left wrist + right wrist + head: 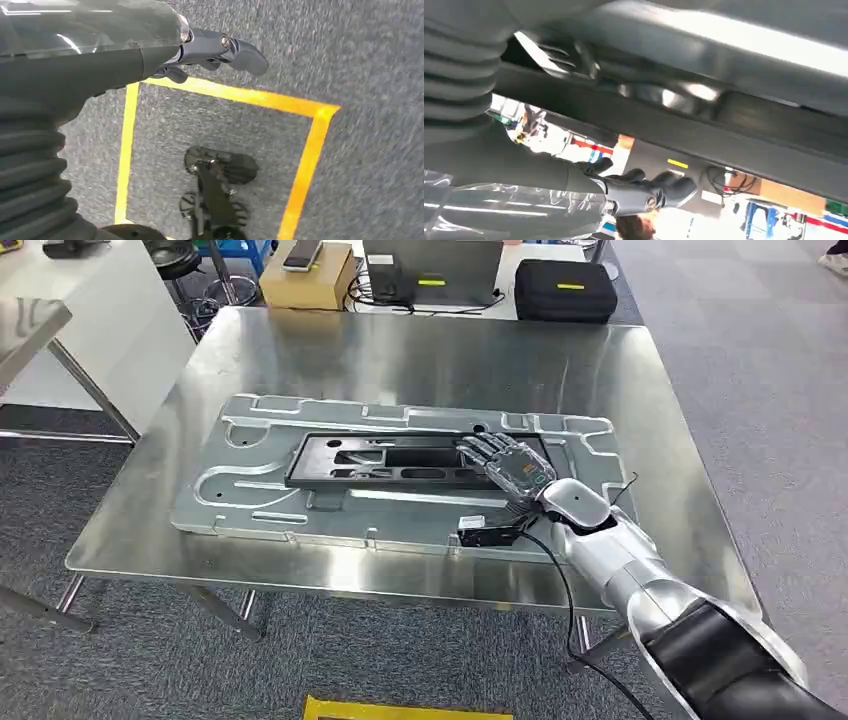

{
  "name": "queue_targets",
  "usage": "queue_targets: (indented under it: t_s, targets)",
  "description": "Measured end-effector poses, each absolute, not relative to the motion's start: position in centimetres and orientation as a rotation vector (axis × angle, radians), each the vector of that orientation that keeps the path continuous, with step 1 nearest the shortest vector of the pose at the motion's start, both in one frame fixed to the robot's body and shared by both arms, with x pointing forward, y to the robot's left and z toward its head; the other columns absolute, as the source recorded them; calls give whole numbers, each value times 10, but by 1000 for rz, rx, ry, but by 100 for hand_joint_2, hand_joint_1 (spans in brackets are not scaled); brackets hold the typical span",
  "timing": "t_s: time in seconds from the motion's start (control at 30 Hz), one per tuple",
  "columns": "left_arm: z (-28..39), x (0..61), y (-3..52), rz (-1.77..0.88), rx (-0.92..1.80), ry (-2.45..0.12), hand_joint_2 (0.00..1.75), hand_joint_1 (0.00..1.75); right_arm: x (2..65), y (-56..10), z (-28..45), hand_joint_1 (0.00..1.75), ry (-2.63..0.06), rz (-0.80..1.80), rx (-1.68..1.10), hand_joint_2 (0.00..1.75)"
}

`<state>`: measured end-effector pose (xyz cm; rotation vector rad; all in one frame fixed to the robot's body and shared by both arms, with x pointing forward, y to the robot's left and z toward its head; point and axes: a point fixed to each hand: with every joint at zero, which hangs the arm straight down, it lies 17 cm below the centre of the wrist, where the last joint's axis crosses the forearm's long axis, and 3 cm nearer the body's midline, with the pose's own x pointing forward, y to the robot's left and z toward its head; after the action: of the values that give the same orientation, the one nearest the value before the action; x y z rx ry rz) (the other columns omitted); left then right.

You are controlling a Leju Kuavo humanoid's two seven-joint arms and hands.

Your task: Take the parts from the cabinet and place them on the table.

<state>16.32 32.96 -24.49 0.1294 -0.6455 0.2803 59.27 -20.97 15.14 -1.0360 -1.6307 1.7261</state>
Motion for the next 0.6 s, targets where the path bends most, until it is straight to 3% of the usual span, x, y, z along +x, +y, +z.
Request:
queue_targets:
  t_s: [0.27, 0.6]
  targets:
    - [-246, 161, 331, 289, 135, -639, 0, 0, 590, -205, 187, 0, -1848, 1460, -808, 0]
    - [-247, 159, 332, 319, 125, -624, 0, 0, 525, -176, 353, 0, -2407, 528, 140, 0]
